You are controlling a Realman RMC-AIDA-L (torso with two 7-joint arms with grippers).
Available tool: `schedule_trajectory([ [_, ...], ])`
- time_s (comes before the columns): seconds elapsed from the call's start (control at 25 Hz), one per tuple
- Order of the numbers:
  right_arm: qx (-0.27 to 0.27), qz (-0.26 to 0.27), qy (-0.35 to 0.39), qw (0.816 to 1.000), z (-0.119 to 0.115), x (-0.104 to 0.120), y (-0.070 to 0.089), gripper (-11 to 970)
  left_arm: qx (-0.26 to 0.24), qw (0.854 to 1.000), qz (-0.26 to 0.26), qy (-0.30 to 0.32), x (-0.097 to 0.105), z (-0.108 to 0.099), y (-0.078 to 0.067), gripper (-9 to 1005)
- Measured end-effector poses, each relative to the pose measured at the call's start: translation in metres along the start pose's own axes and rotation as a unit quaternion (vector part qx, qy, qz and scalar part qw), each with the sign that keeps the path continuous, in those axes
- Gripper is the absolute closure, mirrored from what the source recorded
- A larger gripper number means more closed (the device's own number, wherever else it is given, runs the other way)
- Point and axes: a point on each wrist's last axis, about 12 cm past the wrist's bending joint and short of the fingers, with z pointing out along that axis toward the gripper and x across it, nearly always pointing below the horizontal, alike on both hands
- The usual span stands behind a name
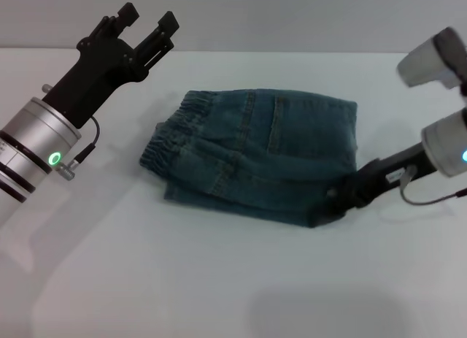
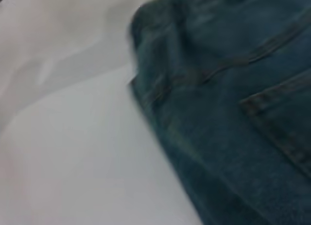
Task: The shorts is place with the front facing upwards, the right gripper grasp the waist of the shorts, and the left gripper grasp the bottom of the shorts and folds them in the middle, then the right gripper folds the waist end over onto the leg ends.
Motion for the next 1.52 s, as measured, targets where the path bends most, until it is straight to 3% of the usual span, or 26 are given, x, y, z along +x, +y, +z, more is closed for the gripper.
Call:
schedule_trajectory([
  [0.16, 0.018, 0.024, -0.035, 0.999, -0.013, 0.005, -0.011, 274, -0.003, 1.000, 0.003, -0.001, -0.001, 0.000, 0.002, 183],
  [0.36, 0.012, 0.032, -0.104, 0.994, -0.039, 0.012, -0.009, 275, -0.024, 1.000, 0.004, -0.006, -0.003, -0.005, 0.009, 183],
  [0.48, 0.039, 0.040, -0.207, 0.977, -0.065, 0.020, -0.009, 275, -0.037, 0.999, 0.004, -0.008, -0.004, -0.007, 0.012, 183],
  [0.6, 0.082, 0.043, -0.320, 0.943, -0.090, 0.038, -0.015, 275, -0.057, 0.998, 0.012, -0.015, -0.006, -0.013, 0.019, 183],
  [0.72, 0.117, 0.038, -0.425, 0.897, -0.105, 0.065, -0.023, 274, -0.086, 0.996, 0.023, -0.026, -0.009, -0.021, 0.028, 183],
  [0.88, 0.198, 0.030, -0.542, 0.816, -0.115, 0.106, -0.038, 273, -0.130, 0.990, 0.038, -0.044, -0.014, -0.034, 0.040, 183],
  [1.04, 0.346, 0.012, -0.626, 0.699, -0.115, 0.146, -0.047, 274, -0.177, 0.981, 0.052, -0.058, -0.018, -0.046, 0.052, 183],
  [1.16, 0.468, 0.006, -0.643, 0.606, -0.115, 0.170, -0.048, 274, -0.202, 0.975, 0.070, -0.065, -0.021, -0.053, 0.058, 183],
  [1.24, 0.535, -0.010, -0.627, 0.566, -0.113, 0.177, -0.046, 274, -0.214, 0.971, 0.077, -0.068, -0.022, -0.057, 0.060, 183],
  [1.4, 0.627, -0.040, -0.583, 0.515, -0.107, 0.180, -0.042, 275, -0.234, 0.966, 0.087, -0.072, -0.022, -0.063, 0.064, 183],
  [1.52, 0.645, -0.047, -0.569, 0.508, -0.105, 0.177, -0.042, 275, -0.243, 0.963, 0.090, -0.075, -0.023, -0.066, 0.065, 183],
])
